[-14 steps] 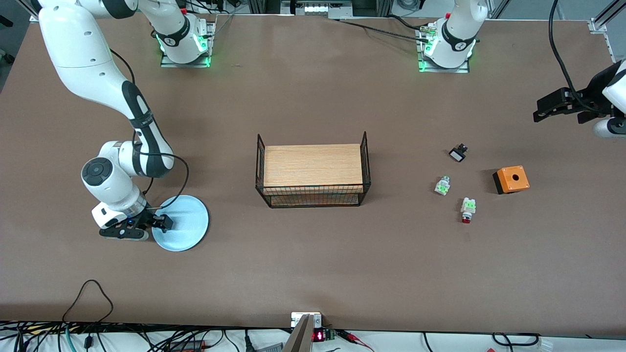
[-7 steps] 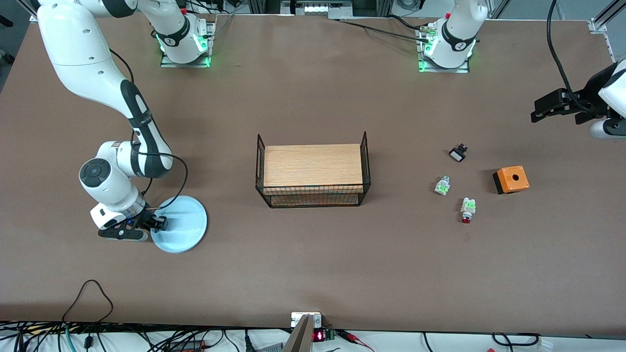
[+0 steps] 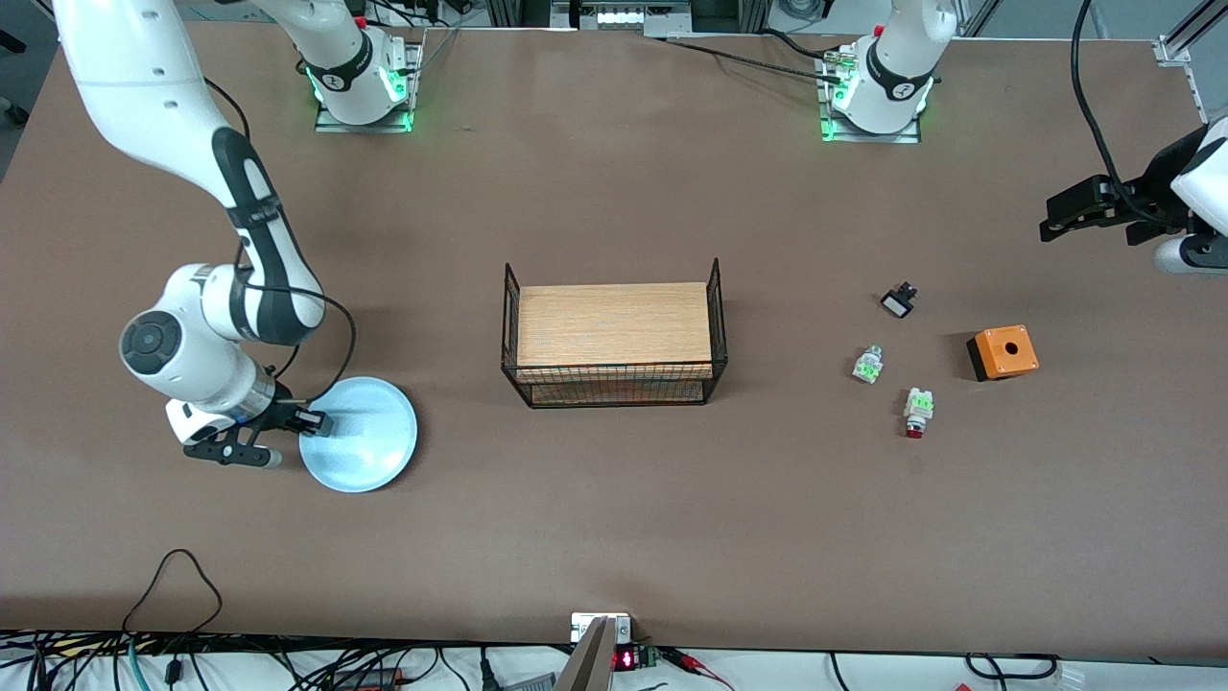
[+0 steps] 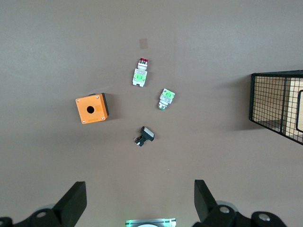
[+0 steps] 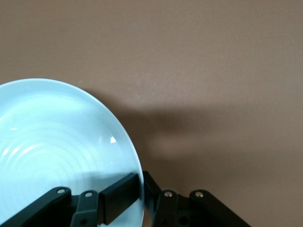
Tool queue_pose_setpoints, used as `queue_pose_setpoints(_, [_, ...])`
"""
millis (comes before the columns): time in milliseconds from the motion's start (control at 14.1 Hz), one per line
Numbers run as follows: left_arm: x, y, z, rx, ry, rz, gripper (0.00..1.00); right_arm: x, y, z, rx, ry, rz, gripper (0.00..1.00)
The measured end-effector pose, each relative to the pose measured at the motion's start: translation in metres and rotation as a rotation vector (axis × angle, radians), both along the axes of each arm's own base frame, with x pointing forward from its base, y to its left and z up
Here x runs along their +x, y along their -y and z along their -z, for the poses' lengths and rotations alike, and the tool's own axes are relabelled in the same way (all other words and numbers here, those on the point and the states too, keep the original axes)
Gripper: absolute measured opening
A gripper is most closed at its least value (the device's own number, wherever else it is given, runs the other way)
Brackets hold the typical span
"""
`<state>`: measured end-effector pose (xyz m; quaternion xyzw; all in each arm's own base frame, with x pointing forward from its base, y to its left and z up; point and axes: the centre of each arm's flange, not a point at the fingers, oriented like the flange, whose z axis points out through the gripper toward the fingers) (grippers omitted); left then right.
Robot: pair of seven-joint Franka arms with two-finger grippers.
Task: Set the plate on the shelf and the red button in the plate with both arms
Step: 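Lift the plate with the right gripper toward the wire basket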
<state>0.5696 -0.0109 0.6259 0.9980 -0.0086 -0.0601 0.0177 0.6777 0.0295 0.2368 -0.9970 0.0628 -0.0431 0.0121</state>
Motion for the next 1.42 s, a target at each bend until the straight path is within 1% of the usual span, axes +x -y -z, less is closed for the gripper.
queue_pose_setpoints(142, [0.000,0.000,0.000,0.000,0.000,0.000,1.00,-0.005,-0.002,-0.029,0.011,-0.042,-0.003,0.10])
queue_pose_setpoints(213, [0.000,0.001,0.001,0.000,-0.001,0.002,1.00,-0.009,-0.002,-0.046,0.017,-0.071,-0.002,0.10])
queue_pose_setpoints(425, [0.002,0.005,0.004,0.000,-0.007,0.008,1.00,-0.021,-0.004,-0.115,0.037,-0.139,0.001,0.10])
queue_pose_setpoints(567, [0.002,0.005,0.005,0.000,-0.008,0.008,1.00,-0.025,-0.005,-0.171,0.036,-0.157,-0.013,0.10])
queue_pose_setpoints(709, [0.002,0.005,0.005,0.000,-0.007,0.008,1.00,-0.028,-0.005,-0.219,0.015,-0.168,-0.031,0.10])
queue_pose_setpoints(993, [0.002,0.004,0.005,0.000,-0.007,0.008,1.00,-0.046,-0.026,-0.293,0.002,-0.210,-0.075,0.10])
queue_pose_setpoints(1134, [0.002,0.004,0.005,0.000,-0.007,0.007,1.00,-0.056,-0.037,-0.321,-0.021,-0.208,-0.100,0.10])
queue_pose_setpoints(1276, [0.002,0.004,0.005,0.000,-0.007,0.007,1.00,-0.064,-0.050,-0.344,-0.033,-0.183,-0.120,0.10])
queue_pose_setpoints(1418, [0.002,0.004,0.005,0.000,-0.007,0.007,1.00,-0.074,-0.068,-0.364,-0.032,-0.161,-0.092,0.10])
